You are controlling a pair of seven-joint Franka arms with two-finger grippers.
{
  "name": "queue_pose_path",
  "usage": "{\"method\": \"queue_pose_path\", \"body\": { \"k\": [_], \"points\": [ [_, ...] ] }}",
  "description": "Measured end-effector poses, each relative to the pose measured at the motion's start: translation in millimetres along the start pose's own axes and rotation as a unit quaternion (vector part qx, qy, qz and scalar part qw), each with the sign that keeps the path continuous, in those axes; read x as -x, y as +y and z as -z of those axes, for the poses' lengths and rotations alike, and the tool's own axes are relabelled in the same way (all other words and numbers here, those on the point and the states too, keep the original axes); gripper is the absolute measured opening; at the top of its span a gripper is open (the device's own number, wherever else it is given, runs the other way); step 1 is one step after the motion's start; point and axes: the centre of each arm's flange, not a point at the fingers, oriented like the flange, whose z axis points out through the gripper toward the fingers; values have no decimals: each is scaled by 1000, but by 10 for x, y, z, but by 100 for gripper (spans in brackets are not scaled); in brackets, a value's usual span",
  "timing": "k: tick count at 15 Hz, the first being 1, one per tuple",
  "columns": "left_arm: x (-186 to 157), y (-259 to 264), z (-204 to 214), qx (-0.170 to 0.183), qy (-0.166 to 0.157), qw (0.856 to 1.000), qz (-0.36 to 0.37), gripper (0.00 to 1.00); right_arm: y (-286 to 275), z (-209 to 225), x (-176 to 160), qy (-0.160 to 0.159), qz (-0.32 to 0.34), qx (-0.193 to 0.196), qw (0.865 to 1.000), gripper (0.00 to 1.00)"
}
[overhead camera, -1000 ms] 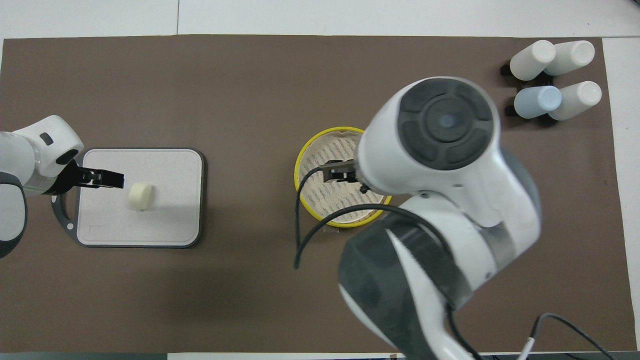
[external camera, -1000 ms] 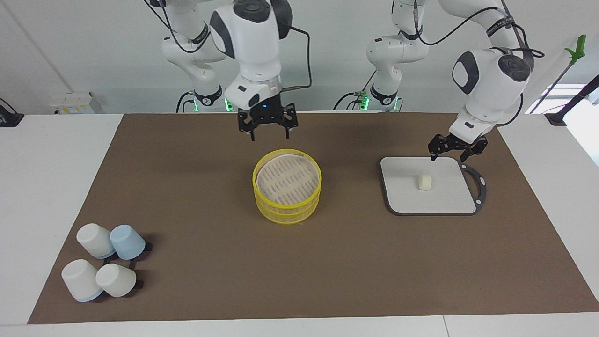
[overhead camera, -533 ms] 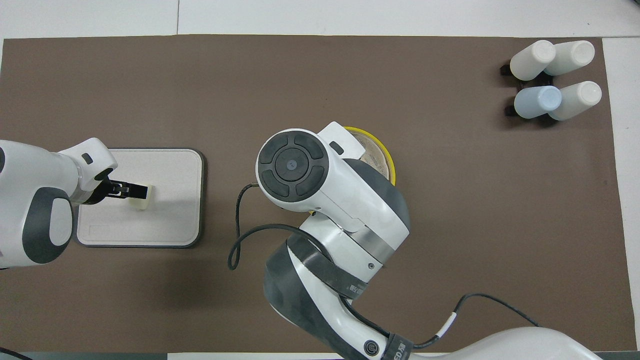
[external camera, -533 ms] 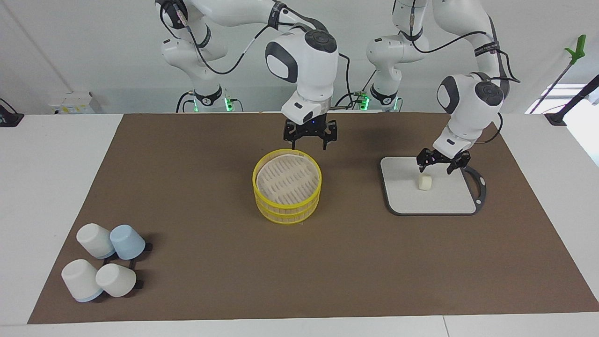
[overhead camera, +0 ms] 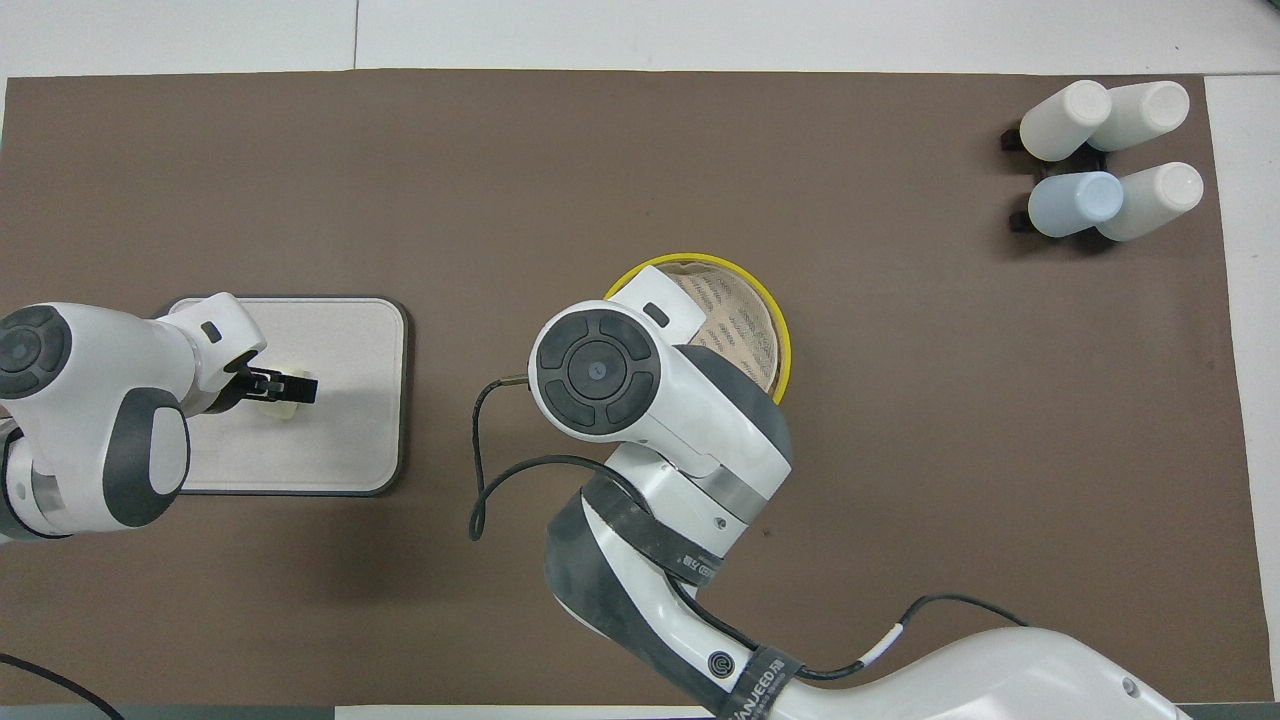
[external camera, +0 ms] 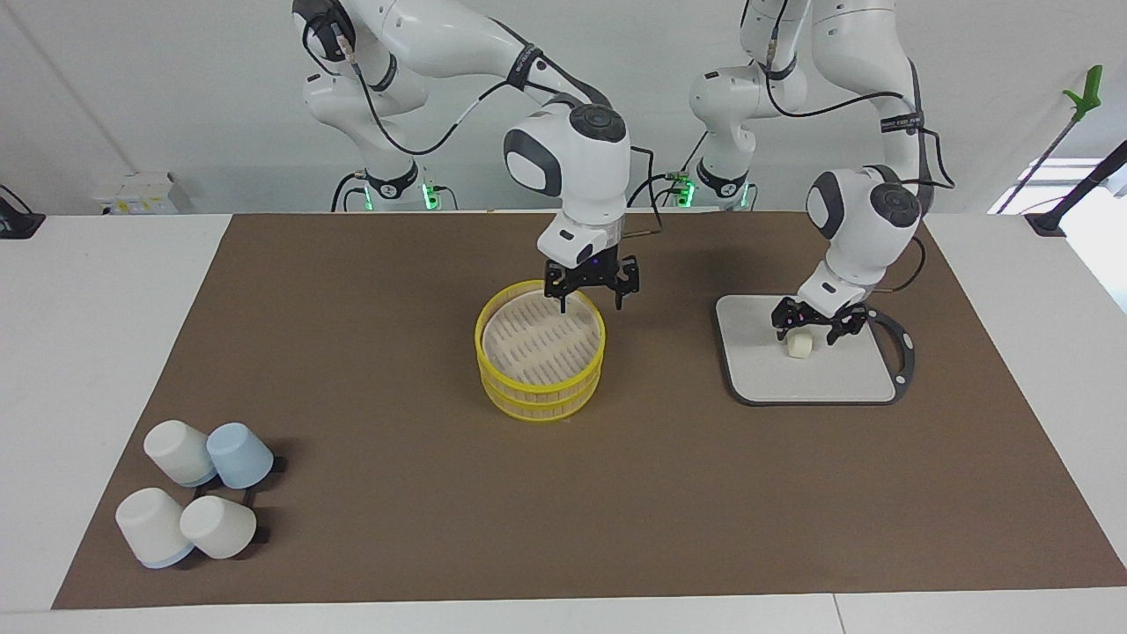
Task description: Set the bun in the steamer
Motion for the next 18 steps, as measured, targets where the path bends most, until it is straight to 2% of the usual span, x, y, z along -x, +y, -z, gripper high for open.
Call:
{"method": "queue_pose_path", "body": {
  "k": [3, 5, 7, 8, 10, 11, 12, 13, 14, 15, 16, 18],
  "points": [
    [-3, 2, -5, 0, 1, 1000, -1, 100, -12, -132, 49, 2, 4, -7, 1000, 94],
    [-4, 2, -5, 0, 1, 1000, -1, 95, -11, -181, 70, 2, 7, -7, 1000, 85],
    [-3, 4, -6, 0, 1, 1000, -1, 72, -18, -245, 97, 4, 12, -13, 1000, 83],
    [-4, 5, -6, 0, 1, 1000, -1, 72, -21, -292, 122, 5, 14, -14, 1000, 81],
    [-4, 5, -6, 0, 1, 1000, -1, 50, -18, -353, 156, 3, 16, -15, 1000, 79],
    [-4, 5, -6, 0, 1, 1000, -1, 44, -18, -360, 160, 3, 16, -15, 1000, 78],
    [-4, 5, -6, 0, 1, 1000, -1, 43, -19, -359, 160, 3, 16, -15, 1000, 74],
    [-4, 5, -6, 0, 1, 1000, -1, 37, -20, -358, 159, 4, 17, -16, 1000, 74],
    [-4, 5, -6, 0, 1, 1000, -1, 36, -20, -357, 158, 4, 18, -16, 1000, 64],
    [-4, 5, -5, 0, 1, 1000, -1, 30, -19, -358, 158, 4, 18, -16, 1000, 57],
    [-4, 5, -5, 0, 1, 1000, -1, 29, -18, -363, 160, 4, 18, -16, 1000, 57],
    [-11, 4, 3, 0, 2, 1000, -1, 27, -13, -393, 174, 4, 24, -16, 1000, 51]
  ]
}}
